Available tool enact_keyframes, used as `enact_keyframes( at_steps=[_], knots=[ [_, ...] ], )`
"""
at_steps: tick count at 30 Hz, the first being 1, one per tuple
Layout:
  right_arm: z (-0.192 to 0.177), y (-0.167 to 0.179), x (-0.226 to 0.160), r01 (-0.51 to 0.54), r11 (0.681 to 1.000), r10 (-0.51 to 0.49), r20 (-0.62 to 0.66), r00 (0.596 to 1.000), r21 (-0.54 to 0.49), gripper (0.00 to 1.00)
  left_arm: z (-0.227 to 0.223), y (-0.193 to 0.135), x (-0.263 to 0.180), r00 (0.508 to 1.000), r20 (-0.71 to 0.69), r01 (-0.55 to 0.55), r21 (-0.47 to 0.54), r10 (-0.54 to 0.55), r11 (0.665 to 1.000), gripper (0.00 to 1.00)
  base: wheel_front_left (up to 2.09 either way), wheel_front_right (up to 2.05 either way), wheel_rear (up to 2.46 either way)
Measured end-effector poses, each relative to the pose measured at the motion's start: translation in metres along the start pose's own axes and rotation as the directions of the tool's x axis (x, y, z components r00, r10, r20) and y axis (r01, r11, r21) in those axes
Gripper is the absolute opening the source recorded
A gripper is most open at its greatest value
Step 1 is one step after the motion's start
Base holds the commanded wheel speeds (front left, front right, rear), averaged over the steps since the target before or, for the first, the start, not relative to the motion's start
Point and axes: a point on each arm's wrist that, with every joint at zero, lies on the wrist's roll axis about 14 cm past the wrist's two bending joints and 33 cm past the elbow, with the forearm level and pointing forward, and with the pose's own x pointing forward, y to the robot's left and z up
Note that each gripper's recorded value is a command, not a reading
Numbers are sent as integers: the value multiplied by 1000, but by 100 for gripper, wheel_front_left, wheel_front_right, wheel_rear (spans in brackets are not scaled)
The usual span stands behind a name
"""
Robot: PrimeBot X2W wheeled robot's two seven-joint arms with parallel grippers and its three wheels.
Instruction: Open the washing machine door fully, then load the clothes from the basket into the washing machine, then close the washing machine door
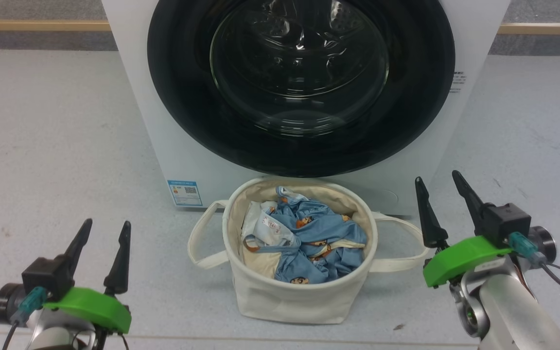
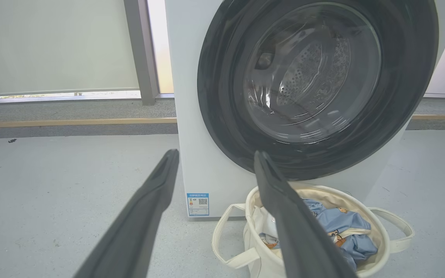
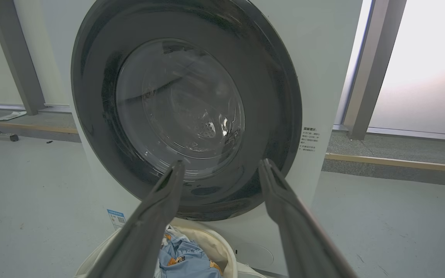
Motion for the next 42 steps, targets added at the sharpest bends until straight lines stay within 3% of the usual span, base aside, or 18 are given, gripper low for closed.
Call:
enact_keyframes(
  at_steps=[30, 42],
  knots=[
    [-3, -5, 0, 17, 1000, -17, -8, 1000, 9, 100, 0, 4, 0, 1000, 0, -10, 6, 10, 1000, 100, 1, 1, -2],
    [-5, -4, -1, 16, 1000, -15, -14, 1000, 14, 100, 1, 5, -1, 1000, 2, -13, 14, 13, 1000, 100, 85, 47, -132]
  ],
)
